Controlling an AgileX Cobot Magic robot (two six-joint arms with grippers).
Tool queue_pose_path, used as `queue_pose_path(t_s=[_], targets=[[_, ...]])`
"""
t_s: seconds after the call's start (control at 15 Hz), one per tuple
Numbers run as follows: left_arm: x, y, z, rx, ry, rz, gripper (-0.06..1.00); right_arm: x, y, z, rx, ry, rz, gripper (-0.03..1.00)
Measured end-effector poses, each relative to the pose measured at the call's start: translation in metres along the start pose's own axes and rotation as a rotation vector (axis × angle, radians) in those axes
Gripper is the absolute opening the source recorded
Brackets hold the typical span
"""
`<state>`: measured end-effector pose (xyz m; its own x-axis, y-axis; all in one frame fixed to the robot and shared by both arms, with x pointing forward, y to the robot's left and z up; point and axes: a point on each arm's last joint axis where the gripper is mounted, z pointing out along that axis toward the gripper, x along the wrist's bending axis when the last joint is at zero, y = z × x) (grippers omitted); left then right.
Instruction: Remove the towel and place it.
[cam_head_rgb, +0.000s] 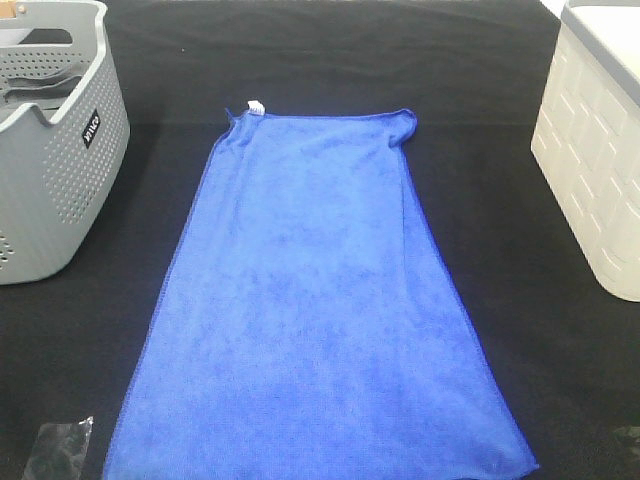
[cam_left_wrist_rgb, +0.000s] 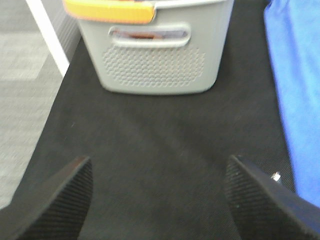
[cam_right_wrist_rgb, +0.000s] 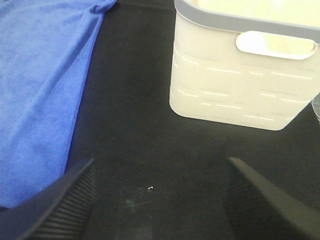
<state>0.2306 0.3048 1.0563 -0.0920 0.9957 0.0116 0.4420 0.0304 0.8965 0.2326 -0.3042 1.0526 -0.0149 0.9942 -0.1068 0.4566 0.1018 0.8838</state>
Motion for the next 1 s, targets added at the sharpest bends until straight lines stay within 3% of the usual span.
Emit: queue_pose_path(t_s=[1.0], targets=[[-0.0015, 0.0007, 0.0014, -0.014, -0.030, -0.006, 0.71, 0.0002, 0.0006, 0.0000, -0.006, 0.002, 0.001, 0.71]])
